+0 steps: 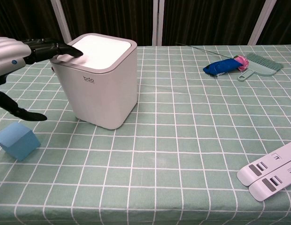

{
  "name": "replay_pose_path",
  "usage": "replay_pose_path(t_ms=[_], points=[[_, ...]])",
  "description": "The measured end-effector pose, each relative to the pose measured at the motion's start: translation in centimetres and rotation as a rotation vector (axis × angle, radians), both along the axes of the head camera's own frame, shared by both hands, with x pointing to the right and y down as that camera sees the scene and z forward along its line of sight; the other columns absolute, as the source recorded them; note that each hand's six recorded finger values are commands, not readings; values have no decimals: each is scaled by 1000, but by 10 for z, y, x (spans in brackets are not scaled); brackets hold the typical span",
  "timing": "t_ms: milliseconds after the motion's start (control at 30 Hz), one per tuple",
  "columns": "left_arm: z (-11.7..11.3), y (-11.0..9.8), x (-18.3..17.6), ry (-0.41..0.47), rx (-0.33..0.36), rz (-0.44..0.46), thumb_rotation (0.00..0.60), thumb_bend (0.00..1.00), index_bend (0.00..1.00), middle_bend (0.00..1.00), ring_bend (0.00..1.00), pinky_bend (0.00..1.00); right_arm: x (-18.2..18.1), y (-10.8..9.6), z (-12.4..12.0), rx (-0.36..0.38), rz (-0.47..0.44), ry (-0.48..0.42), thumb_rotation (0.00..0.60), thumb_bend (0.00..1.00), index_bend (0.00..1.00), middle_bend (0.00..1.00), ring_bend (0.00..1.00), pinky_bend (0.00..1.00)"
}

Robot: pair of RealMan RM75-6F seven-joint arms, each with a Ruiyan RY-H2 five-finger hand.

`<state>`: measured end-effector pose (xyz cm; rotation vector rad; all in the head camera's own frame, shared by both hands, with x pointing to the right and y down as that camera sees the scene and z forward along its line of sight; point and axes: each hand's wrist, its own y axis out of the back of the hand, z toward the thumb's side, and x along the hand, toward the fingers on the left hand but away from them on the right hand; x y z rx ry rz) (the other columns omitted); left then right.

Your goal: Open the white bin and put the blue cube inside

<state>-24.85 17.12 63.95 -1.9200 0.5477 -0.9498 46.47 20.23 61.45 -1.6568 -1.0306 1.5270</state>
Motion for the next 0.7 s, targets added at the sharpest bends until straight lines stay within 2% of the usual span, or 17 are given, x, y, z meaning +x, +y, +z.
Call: replay_pose_path(t_ms=[200,333,367,467,567,700], points=[[-7,-5,-1,13,33,-13,600,63,80,119,0,98,2,0,-2,7,4,4,600,276,0,0,0,0],[-26,-17,-7,43,116,-59,600,64,80,86,0,98,2,0,-2,10,7,4,600,275,0,0,0,0],[-35,-21,-13,54,154,-87,600,63,80,86,0,98,2,0,-2,9,6,3,600,275,0,0,0,0],[-51,-25,-31,44,199,-150,600,62,80,86,0,98,1,0,-2,8,4,1,600,275,0,0,0,0],[-53,-18,-56,-8,175,-216,600,63,81,87,0,100,1,-1,-3,13,2,-2,600,275,0,0,0,0],[-42,5,-80,-59,67,-268,600,63,86,88,0,101,2,-2,-5,22,3,0,600,275,0,0,0,0]])
